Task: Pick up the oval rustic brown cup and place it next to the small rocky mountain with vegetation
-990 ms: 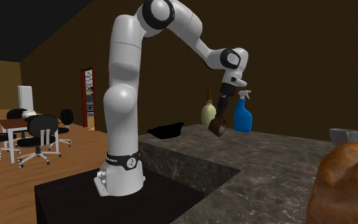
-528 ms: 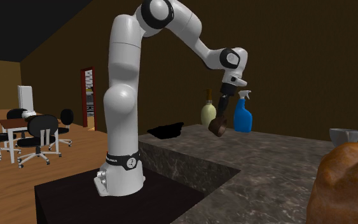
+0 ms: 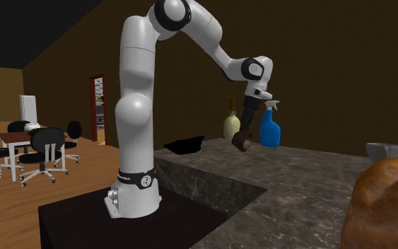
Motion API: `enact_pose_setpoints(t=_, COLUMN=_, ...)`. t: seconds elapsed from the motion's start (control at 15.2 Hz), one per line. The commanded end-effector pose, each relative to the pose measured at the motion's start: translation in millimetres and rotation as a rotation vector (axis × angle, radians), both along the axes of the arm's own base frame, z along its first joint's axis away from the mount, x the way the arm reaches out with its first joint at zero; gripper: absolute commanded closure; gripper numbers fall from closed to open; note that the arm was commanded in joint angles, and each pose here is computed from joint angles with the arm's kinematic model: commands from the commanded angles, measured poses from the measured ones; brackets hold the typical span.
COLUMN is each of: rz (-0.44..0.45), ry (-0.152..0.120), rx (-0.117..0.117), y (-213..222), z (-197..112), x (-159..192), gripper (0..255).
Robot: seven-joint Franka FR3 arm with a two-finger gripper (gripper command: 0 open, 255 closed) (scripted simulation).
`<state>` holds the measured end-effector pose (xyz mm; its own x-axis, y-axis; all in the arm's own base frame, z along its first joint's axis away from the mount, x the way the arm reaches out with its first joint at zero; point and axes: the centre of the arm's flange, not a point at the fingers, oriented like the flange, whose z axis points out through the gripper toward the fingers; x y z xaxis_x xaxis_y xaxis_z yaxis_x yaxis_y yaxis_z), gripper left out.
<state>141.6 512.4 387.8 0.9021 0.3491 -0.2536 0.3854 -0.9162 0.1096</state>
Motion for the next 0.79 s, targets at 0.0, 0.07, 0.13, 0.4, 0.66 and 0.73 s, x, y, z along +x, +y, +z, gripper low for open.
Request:
enact_pose_setpoints(t=0.0, rz=0.006, ry=0.041, rx=-0.076, y=15.3, z=-41.5, x=6.8, gripper=0)
enact_pose_setpoints(t=0.07, rz=0.006, ry=0.041, rx=-0.076, y=18.9, z=-29.2, x=9.9, gripper=0)
enact_pose_setpoints(t=0.13, rz=0.006, ry=0.041, rx=-0.076, y=22.5, z=-16.8, x=12.9, gripper=0)
enact_pose_setpoints(t=0.4, rz=0.006, ry=0.041, rx=-0.076, y=28.8, z=5.2, x=18.4, gripper=0)
enact_pose_setpoints(t=0.66, rz=0.006, ry=0.041, rx=-0.076, y=28.8, z=5.2, x=18.4, gripper=0)
enact_pose_setpoints(t=0.73, rz=0.006, ry=0.041, rx=-0.076, y=28.8, z=5.2, x=18.4, gripper=0)
